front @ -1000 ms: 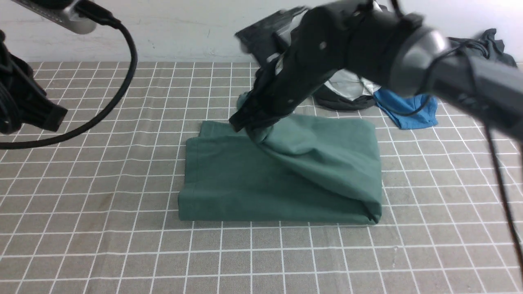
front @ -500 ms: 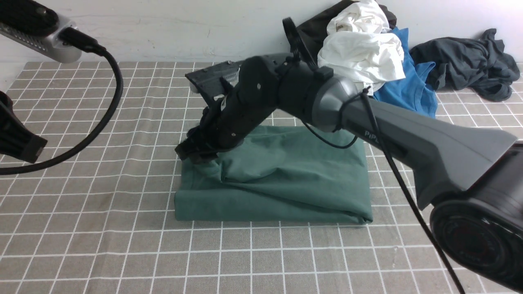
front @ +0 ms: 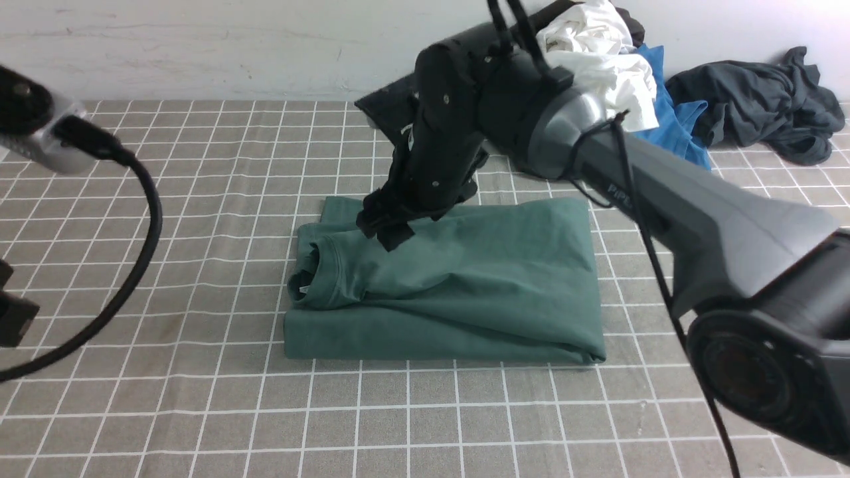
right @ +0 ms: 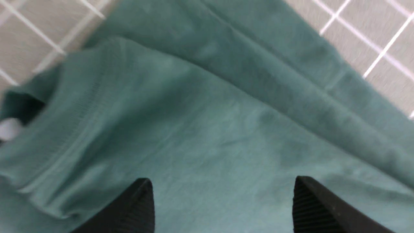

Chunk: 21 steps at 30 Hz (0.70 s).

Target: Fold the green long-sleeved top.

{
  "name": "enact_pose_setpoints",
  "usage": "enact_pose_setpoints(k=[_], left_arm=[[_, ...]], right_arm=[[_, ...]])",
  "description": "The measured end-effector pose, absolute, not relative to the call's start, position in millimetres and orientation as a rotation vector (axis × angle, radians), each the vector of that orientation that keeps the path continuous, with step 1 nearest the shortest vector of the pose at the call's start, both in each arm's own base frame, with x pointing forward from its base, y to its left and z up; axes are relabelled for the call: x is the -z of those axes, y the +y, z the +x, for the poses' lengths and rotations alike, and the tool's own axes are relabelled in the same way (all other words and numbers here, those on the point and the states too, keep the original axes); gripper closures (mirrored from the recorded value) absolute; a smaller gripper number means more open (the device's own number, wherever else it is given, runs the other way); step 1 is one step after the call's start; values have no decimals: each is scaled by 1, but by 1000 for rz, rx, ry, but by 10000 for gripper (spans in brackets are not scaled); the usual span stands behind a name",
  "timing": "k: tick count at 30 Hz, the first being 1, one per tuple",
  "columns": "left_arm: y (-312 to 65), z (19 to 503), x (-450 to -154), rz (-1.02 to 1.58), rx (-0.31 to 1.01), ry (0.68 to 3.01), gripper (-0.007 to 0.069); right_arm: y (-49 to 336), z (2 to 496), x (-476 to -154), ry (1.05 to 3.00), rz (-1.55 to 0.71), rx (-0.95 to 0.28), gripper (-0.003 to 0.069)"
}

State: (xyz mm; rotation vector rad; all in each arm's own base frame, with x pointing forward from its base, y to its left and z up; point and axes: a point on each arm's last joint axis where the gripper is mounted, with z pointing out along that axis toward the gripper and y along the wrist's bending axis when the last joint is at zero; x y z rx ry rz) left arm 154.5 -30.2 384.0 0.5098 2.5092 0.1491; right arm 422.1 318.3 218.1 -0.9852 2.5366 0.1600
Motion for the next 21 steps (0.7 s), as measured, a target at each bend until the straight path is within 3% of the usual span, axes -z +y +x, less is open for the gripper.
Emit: enact_pose_setpoints(k=[4,11,15,21], left_arm=[[-27,143,-364,523,-153,2543,632],[-19,115,-354,497,-136,2467,632],[-12,89,-363,429,-107,2361,632],[3,37,-376,309,-47,2165,632]], right_arm=[[330,422,-167,2636,-1014,-190,143],[330,421,-181,2614,-1002,-214,144],[324,415,-230,2527,-981,-224,144],[300,380,-346,2329,-919,-323,157]])
